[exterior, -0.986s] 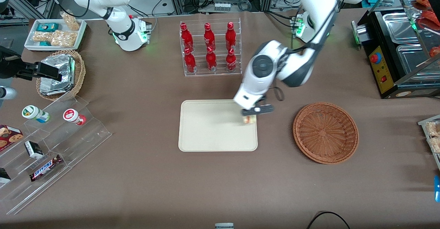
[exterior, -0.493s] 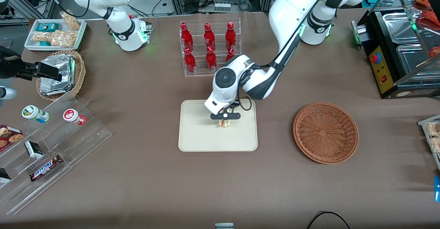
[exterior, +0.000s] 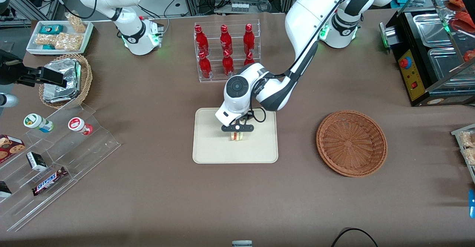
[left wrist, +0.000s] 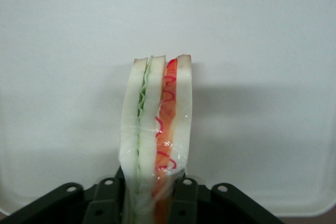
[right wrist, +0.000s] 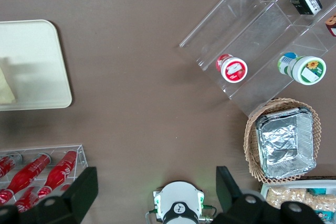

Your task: Place sandwich from basket to tray

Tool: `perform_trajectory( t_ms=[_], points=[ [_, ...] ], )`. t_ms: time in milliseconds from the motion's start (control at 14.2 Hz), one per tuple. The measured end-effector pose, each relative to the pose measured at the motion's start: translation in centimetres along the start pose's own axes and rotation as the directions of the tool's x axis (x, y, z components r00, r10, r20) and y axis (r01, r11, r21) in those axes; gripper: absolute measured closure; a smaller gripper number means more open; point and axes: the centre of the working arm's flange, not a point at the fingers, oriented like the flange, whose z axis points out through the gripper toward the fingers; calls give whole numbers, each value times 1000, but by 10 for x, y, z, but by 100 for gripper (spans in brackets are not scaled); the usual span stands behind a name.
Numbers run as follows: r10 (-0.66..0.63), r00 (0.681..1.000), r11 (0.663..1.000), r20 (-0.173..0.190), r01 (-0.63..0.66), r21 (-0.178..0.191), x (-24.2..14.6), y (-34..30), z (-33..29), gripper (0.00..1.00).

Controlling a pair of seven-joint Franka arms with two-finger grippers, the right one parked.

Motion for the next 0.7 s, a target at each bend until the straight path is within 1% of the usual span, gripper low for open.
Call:
perform_trajectory(
  t_ms=[70, 211, 282, 423, 493, 563, 704],
  points=[
    [-25, 999, 1000, -24, 25, 5, 5, -1, -5, 47],
    [-65, 996, 998, -62, 64, -15, 19, -5, -30, 30],
    [-86, 993, 996, -76, 85, -19, 28, -12, -50, 19],
    [-145, 987, 989, -71, 146, 14, 50, -48, -101, 0],
    [-179, 982, 983, -66, 181, 27, 64, -73, -130, 0],
    [-202, 978, 978, -52, 204, 34, 75, -102, -160, 0],
    [-211, 977, 976, -16, 211, 50, 86, -162, -209, 0]
  ],
)
